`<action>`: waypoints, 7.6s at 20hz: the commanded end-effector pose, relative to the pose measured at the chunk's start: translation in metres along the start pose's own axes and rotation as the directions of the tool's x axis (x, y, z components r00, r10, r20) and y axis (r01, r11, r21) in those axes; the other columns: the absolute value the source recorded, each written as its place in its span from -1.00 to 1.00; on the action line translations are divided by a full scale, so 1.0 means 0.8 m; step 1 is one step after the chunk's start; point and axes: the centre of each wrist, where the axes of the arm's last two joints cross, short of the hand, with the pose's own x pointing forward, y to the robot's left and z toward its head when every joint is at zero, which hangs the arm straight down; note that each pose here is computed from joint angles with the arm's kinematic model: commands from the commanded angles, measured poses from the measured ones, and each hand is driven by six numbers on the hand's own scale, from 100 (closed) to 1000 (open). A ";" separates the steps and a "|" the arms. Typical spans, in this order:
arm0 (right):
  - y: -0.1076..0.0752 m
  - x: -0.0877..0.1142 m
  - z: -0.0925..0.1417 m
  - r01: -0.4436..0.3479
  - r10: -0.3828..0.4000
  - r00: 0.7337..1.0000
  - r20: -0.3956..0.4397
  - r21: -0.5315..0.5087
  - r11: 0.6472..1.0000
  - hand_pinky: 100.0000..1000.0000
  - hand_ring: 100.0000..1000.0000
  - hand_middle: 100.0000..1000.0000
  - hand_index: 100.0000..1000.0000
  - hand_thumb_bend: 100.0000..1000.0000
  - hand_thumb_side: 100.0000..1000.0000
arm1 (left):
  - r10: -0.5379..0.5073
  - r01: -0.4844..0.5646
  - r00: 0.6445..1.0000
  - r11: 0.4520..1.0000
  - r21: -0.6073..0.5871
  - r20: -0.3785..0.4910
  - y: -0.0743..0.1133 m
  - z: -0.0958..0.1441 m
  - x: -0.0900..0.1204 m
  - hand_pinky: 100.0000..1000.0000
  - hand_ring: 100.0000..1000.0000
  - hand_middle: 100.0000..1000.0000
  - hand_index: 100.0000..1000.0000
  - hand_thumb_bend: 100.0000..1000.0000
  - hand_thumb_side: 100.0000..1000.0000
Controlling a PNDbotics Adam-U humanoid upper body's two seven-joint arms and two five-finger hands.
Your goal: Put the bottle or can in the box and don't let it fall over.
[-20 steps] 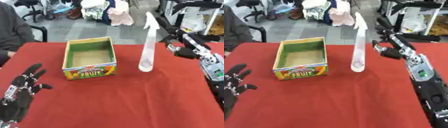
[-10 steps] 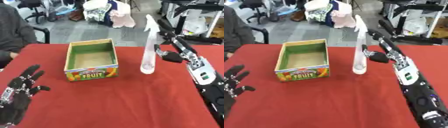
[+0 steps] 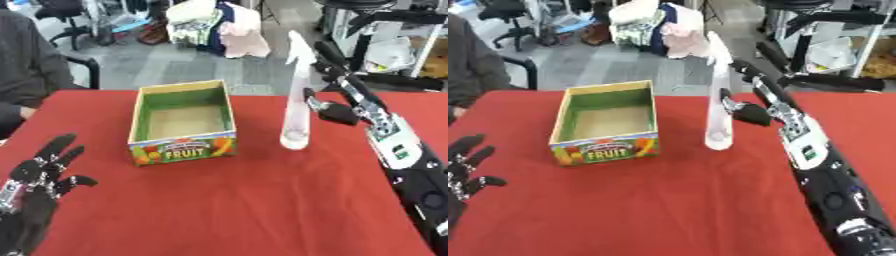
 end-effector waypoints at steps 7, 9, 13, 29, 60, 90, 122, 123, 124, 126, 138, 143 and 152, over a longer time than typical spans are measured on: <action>-0.062 0.012 -0.012 0.021 -0.022 1.000 -0.004 -0.073 0.997 0.89 1.00 1.00 1.00 -1.00 -0.11 | -0.001 0.002 1.000 1.000 -0.029 0.031 0.001 -0.010 0.009 0.24 1.00 1.00 1.00 -0.83 0.79; -0.067 0.013 -0.013 0.021 -0.022 1.000 -0.005 -0.081 0.997 0.89 1.00 1.00 1.00 -1.00 -0.11 | 0.002 -0.001 0.999 0.999 -0.036 0.038 0.000 -0.013 0.009 0.24 1.00 1.00 1.00 -0.83 0.79; -0.076 0.013 -0.013 0.027 -0.029 0.999 -0.015 -0.096 0.995 0.88 1.00 1.00 1.00 -1.00 -0.09 | 0.016 -0.012 0.998 0.998 -0.056 0.059 -0.003 -0.022 0.012 0.24 1.00 1.00 1.00 -0.83 0.77; -0.092 0.015 -0.011 0.072 -0.077 0.996 -0.041 -0.122 0.990 0.86 1.00 1.00 1.00 -1.00 -0.02 | 0.052 -0.040 0.994 0.992 -0.120 0.100 -0.013 -0.043 0.018 0.25 1.00 1.00 1.00 -0.83 0.76; -0.091 0.022 -0.015 0.073 -0.070 0.996 -0.059 0.049 0.996 0.75 1.00 1.00 0.95 -1.00 -0.31 | 0.060 -0.046 0.993 0.990 -0.130 0.105 -0.014 -0.045 0.020 0.26 1.00 1.00 1.00 -0.83 0.76; -0.126 0.047 -0.025 0.163 -0.160 0.987 0.028 -0.181 0.970 0.22 0.60 0.43 -0.24 -1.00 -0.18 | 0.059 -0.044 0.992 0.991 -0.130 0.110 -0.013 -0.048 0.023 0.26 1.00 0.99 1.00 -0.83 0.75; -0.120 0.074 -0.054 -0.017 0.004 0.969 0.247 0.048 0.999 1.00 1.00 1.00 1.00 -1.00 0.22 | 0.133 -0.081 0.980 0.945 -0.317 0.146 -0.037 -0.092 0.038 0.26 1.00 0.98 1.00 -0.83 0.72; -0.120 0.074 -0.054 -0.053 0.039 0.967 0.252 0.050 0.997 1.00 1.00 1.00 1.00 -1.00 0.32 | 0.132 -0.081 0.981 0.945 -0.316 0.144 -0.037 -0.091 0.038 0.26 1.00 0.98 1.00 -0.83 0.73; -0.120 0.073 -0.054 -0.084 0.068 0.965 0.253 0.056 0.995 1.00 1.00 1.00 1.00 -1.00 0.36 | 0.131 -0.080 0.981 0.945 -0.316 0.141 -0.037 -0.091 0.037 0.26 1.00 0.98 1.00 -0.83 0.73; -0.117 0.069 -0.052 -0.125 0.105 0.963 0.247 0.069 0.990 1.00 1.00 1.00 1.00 -1.00 0.35 | 0.128 -0.080 0.982 0.946 -0.314 0.137 -0.036 -0.090 0.036 0.26 1.00 0.98 1.00 -0.83 0.73; -0.152 0.042 0.035 0.170 -0.135 0.950 0.280 -0.105 0.980 0.74 1.00 1.00 0.92 -1.00 -0.06 | 0.052 -0.036 0.996 0.976 -0.213 0.069 -0.010 -0.057 0.025 0.25 1.00 0.98 1.00 -0.82 0.77; -0.125 0.034 0.113 0.415 -0.368 0.890 0.270 -0.147 0.898 0.70 1.00 1.00 0.79 -1.00 -0.05 | -0.016 0.014 1.000 0.988 -0.152 -0.010 0.006 -0.028 0.013 0.25 1.00 0.99 1.00 -0.82 0.84; -0.033 0.032 0.228 0.523 -0.505 0.851 0.141 -0.293 0.800 0.67 1.00 1.00 0.88 -1.00 -0.05 | -0.095 0.089 0.993 0.992 -0.089 -0.065 0.016 0.006 0.002 0.25 1.00 1.00 1.00 -0.84 0.86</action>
